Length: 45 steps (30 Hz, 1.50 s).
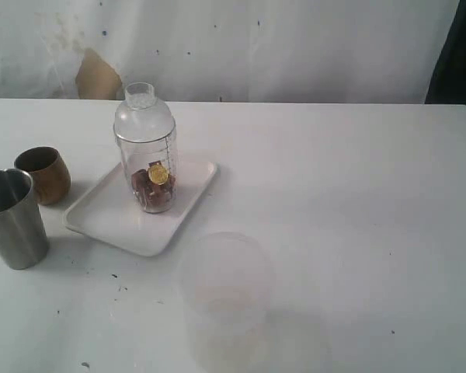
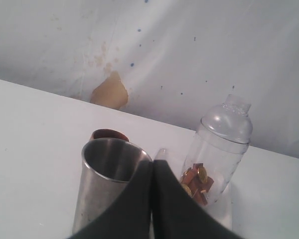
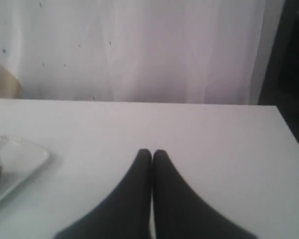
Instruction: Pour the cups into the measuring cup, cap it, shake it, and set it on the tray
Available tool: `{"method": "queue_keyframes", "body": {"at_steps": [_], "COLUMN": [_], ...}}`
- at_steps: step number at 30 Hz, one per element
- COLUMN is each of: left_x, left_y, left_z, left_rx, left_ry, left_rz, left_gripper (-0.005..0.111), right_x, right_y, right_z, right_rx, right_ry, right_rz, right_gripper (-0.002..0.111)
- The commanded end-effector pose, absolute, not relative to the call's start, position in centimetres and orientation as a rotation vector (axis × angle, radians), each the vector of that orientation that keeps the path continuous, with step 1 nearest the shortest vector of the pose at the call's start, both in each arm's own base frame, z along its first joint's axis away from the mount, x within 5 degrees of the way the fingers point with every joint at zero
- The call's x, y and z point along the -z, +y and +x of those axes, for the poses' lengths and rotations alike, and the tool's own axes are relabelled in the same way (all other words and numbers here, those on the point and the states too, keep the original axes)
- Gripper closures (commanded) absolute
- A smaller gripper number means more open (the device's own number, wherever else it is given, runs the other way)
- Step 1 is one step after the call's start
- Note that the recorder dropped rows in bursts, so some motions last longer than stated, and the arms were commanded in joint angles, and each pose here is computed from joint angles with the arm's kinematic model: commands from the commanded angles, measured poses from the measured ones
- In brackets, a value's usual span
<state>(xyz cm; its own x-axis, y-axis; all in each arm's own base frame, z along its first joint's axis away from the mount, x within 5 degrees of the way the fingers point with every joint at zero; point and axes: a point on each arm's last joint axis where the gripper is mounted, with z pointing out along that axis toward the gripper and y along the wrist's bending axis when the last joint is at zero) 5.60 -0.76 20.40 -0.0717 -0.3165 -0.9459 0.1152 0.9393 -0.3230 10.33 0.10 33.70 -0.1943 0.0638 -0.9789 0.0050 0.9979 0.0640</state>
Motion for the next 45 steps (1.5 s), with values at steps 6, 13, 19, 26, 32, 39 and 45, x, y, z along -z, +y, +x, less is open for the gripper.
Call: {"method": "queue_keyframes", "body": {"at_steps": [6, 13, 19, 26, 32, 39, 45], "left_x": [-20.4, -20.4, -20.4, -20.4, -20.4, -20.4, -20.4], "left_y": [-0.8, -0.8, -0.8, -0.8, -0.8, -0.8, -0.8], "left_z": [5.6, 5.6, 5.6, 5.6, 5.6, 5.6, 5.6], "left_rx": [0.365, 0.365, 0.365, 0.365, 0.365, 0.365, 0.365], "left_ry": [1.593, 1.591, 1.591, 1.591, 1.591, 1.591, 1.591], "left_rz": [-0.162, -0.162, -0.162, -0.162, -0.162, -0.162, -0.162], "left_gripper": [0.107, 0.107, 0.107, 0.107, 0.107, 0.107, 0.107], "right_x": [-30.2, -30.4, -30.4, -30.4, -30.4, -29.9, -26.4], "right_y": [-0.2, -0.2, -0.2, -0.2, -0.2, -0.2, -0.3], "right_z": [1.6, 1.6, 1.6, 1.6, 1.6, 1.8, 3.4], "right_rx": [-0.081, -0.09, -0.09, -0.09, -0.09, -0.065, -0.054], "right_ry": [1.587, 1.58, 1.58, 1.58, 1.579, 1.586, 1.673], "right_rz": [0.098, 0.1, 0.1, 0.1, 0.1, 0.11, 0.121], "right_gripper": [0.108, 0.108, 0.108, 0.108, 0.108, 0.108, 0.108]}}
